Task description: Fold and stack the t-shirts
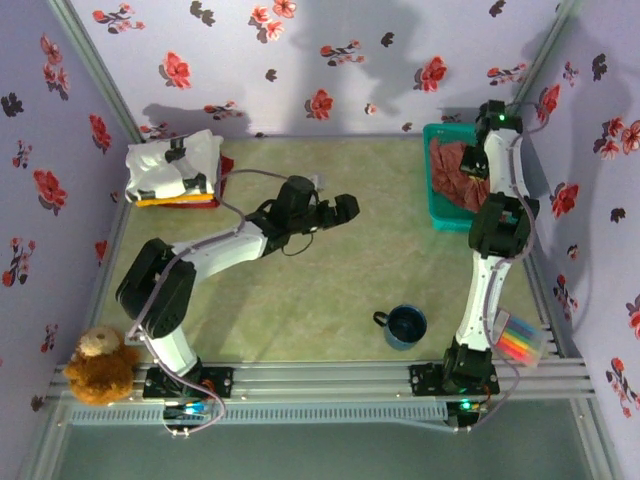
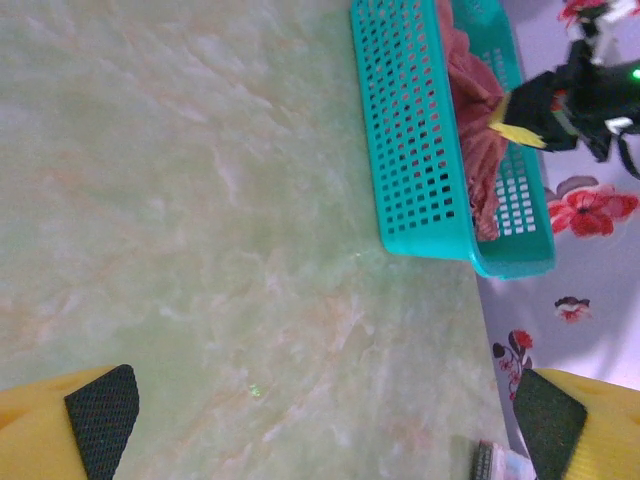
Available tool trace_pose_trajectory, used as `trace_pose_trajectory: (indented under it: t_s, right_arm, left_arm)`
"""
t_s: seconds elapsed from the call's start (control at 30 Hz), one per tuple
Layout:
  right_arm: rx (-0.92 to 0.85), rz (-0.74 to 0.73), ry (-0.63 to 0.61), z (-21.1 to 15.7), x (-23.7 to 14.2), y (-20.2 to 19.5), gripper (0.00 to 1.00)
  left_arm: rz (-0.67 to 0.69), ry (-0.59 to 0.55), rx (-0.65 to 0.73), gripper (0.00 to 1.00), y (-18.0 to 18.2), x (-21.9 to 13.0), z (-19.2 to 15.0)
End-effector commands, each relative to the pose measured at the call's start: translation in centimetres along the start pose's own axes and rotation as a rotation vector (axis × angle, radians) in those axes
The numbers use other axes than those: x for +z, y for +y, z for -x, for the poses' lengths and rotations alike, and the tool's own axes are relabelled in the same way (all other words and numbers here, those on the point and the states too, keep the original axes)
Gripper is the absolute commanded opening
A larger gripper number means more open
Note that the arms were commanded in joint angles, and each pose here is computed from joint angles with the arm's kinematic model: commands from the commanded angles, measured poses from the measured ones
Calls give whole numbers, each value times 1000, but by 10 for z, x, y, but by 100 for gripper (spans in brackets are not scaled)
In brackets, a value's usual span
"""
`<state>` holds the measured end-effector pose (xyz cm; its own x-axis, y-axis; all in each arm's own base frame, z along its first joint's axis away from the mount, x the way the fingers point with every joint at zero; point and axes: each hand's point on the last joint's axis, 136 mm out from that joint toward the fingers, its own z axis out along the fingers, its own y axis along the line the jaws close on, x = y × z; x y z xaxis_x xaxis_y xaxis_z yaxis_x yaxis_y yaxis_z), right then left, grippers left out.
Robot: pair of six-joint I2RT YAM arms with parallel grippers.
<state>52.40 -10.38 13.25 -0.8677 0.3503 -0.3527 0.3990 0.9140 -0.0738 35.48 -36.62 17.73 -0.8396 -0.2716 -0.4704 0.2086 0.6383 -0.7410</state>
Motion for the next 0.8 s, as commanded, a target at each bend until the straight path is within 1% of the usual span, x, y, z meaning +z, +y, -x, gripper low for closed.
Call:
trace_pose_trajectory:
  t_s: [0.0, 0.1, 0.13, 0.23, 0.3, 0.37, 0.4, 0.47, 0.57, 0.67, 0.77]
  right_arm:
    - [-29, -29, -266, 31, -97, 7, 0]
    - [-28, -12, -445, 49, -156, 20, 0]
    - [-16, -28, -511, 56, -176, 19, 0]
    - [-29, 30, -747, 82, -251, 37, 0]
    - [-104, 96, -930, 93, -313, 63, 0]
    - [-222, 157, -1094, 90, -372, 96, 0]
    - [-302, 201, -1178, 83, -402, 119, 0]
    - [-413, 237, -1309, 64, -452, 151, 0]
    - [-529, 309, -1452, 27, -507, 190, 0]
    - [-599, 351, -1536, -9, -543, 218, 0]
    - [-672, 374, -1572, -37, -554, 243, 0]
  left_arm:
    - [-11, -20, -23, 99, 1, -20, 13]
    - [5, -36, -21, 99, 9, -32, 20]
    - [11, -39, -19, 99, 12, -35, 21]
    - [36, -44, -11, 99, 21, -48, 22]
    - [44, -55, -13, 99, 26, -59, 21]
    - [50, -68, -21, 99, 32, -68, 21]
    - [57, -73, -26, 99, 36, -72, 20]
    - [78, -92, -41, 99, 44, -83, 20]
    - [123, -118, -58, 99, 58, -98, 16]
    - [174, -147, -81, 100, 77, -117, 11]
    - [229, -181, -116, 99, 101, -141, 3]
